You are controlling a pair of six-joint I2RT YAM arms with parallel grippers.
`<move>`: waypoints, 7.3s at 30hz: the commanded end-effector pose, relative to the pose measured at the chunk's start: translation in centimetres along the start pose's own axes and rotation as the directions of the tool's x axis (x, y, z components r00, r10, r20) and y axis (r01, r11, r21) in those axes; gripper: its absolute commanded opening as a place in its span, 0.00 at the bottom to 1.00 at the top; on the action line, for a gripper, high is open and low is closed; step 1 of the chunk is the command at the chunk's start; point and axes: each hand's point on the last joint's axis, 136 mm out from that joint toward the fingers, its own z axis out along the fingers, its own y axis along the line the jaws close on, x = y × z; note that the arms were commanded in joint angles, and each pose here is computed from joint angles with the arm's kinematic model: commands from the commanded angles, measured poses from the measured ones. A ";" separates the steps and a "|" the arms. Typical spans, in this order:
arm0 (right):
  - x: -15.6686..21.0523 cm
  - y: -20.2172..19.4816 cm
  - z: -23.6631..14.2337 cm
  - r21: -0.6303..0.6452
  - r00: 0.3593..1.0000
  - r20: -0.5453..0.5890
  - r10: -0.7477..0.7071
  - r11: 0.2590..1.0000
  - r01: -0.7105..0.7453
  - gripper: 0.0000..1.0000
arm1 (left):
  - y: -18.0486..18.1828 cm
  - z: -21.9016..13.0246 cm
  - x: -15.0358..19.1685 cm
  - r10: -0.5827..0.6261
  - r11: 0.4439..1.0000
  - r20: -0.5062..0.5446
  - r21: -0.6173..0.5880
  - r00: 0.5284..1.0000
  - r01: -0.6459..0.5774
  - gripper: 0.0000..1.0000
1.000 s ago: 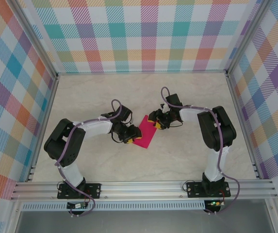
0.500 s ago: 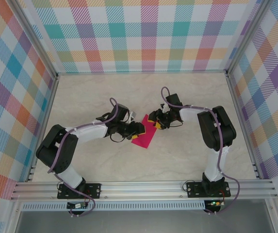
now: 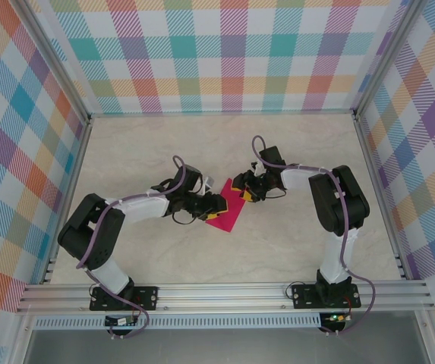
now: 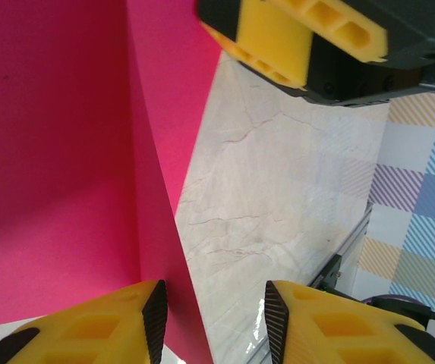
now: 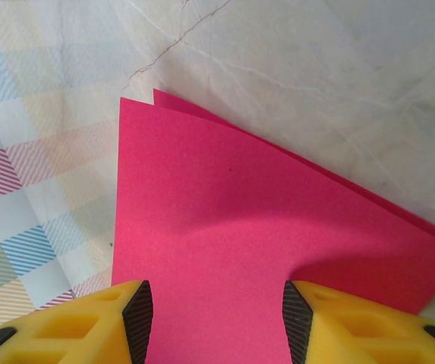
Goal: Fold a paper plane with a square sheet of paper (pick it up from the middle)
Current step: Fold the triangle a second time at the center of the table.
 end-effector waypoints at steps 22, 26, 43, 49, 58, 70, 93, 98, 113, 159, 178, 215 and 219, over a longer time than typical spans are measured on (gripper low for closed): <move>0.5 -1.9 -0.2 0.079 1.000 -0.006 -0.014 0.997 0.014 0.51 | -0.1 2.8 -2.0 0.002 1.000 0.060 0.014 0.998 -0.003 0.35; 1.3 1.0 -2.8 0.018 0.995 0.018 -0.093 0.996 0.093 0.51 | 1.0 2.9 -1.8 0.001 1.000 0.066 -0.017 0.998 0.000 0.29; 8.2 1.8 -2.9 -0.056 0.972 -0.123 -0.200 0.979 0.195 0.47 | 2.4 3.3 -1.3 0.000 0.998 0.054 -0.055 0.999 0.003 0.13; 8.4 1.6 -1.9 -0.052 0.968 -0.146 -0.206 0.978 0.200 0.43 | 2.4 3.3 -1.4 0.002 0.998 0.058 -0.057 0.998 0.002 0.10; 8.5 0.9 -1.3 -0.044 0.966 -0.158 -0.204 0.979 0.200 0.29 | 2.4 3.2 -1.3 0.001 0.998 0.056 -0.058 0.998 0.002 0.08; 7.6 -0.2 -0.7 0.020 0.966 -0.153 -0.209 0.976 0.215 0.09 | 1.5 3.1 -1.7 0.016 0.999 0.057 -0.042 0.998 -0.013 0.08; 6.8 -1.5 -0.1 0.102 0.967 -0.157 -0.202 0.970 0.219 0.10 | 1.7 4.0 -1.5 0.010 1.000 0.025 -0.022 1.000 -0.009 0.08; 6.7 -1.7 0.0 0.111 0.967 -0.156 -0.199 0.970 0.217 0.10 | 2.0 4.2 -1.5 0.003 1.000 0.020 -0.029 1.000 -0.003 0.08; 6.6 -2.2 0.3 0.126 0.968 -0.163 -0.189 0.969 0.211 0.10 | 2.9 4.6 -1.2 -0.005 0.999 0.009 -0.047 1.000 0.006 0.08; 5.1 -0.6 -3.0 0.234 0.961 -0.058 -0.269 0.932 0.276 0.28 | 9.5 4.7 0.9 -0.108 0.953 -0.010 -0.287 0.994 0.101 0.04; 7.4 -3.8 1.1 0.225 0.951 -0.208 -0.229 0.935 0.274 0.12 | 8.1 4.5 0.2 -0.091 0.963 0.004 -0.256 0.996 0.089 0.04; 7.9 -9.2 1.2 0.399 0.936 -0.287 -0.206 0.862 0.312 0.11 | 9.9 1.1 -10.7 -0.040 0.948 0.242 -0.298 0.969 0.114 0.15; 8.0 -9.2 1.2 0.402 0.936 -0.286 -0.205 0.861 0.312 0.11 | 7.7 0.7 -11.9 0.007 0.965 0.239 -0.255 0.971 0.056 0.14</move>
